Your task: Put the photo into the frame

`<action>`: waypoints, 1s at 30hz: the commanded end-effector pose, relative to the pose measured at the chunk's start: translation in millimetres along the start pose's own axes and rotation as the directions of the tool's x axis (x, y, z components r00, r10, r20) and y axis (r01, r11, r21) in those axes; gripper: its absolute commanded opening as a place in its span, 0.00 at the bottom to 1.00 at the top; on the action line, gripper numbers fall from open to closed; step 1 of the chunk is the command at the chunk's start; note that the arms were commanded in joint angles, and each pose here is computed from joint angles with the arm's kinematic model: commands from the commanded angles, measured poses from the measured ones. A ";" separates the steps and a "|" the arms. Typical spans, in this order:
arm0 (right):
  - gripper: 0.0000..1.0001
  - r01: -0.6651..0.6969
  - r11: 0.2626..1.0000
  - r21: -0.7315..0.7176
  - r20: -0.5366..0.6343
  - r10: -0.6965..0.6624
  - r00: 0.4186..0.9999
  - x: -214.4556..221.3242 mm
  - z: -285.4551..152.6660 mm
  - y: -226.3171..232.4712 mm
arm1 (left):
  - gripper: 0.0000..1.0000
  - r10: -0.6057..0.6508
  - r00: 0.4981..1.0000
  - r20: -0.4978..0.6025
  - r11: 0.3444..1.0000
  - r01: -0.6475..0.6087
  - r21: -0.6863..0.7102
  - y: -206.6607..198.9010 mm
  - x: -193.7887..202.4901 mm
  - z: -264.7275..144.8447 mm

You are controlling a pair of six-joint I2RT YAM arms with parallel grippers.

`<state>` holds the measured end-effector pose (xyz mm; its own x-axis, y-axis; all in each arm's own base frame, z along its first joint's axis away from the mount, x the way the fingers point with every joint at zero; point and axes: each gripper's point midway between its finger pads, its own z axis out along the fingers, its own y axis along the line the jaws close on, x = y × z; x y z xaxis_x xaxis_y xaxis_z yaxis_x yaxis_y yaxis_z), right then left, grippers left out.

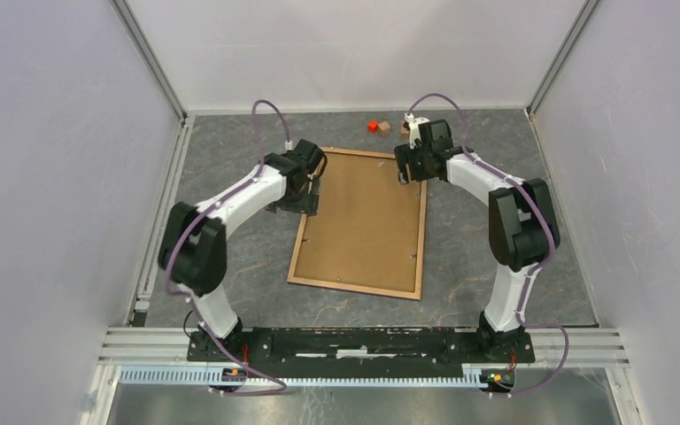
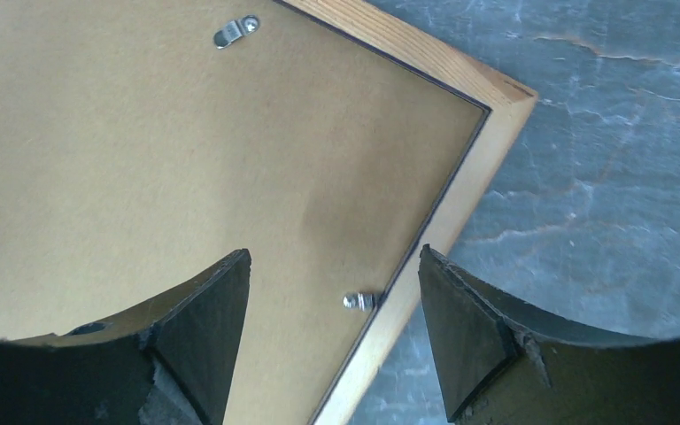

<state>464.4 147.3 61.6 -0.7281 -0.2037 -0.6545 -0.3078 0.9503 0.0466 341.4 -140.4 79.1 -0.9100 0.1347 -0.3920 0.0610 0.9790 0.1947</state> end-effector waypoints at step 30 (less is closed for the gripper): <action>0.75 -0.010 1.000 -0.022 0.148 0.013 0.989 5.0 -87.2 8.8 | 0.47 -0.855 0.209 -0.474 0.287 0.953 -0.097 -168.9 202.3 -28.1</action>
<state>397.8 128.5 107.7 -0.6793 -0.1800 -0.7114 -0.3064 0.9505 0.0520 137.6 -306.7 17.9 -0.5565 -0.7942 0.2440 -0.8181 0.4724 -0.3281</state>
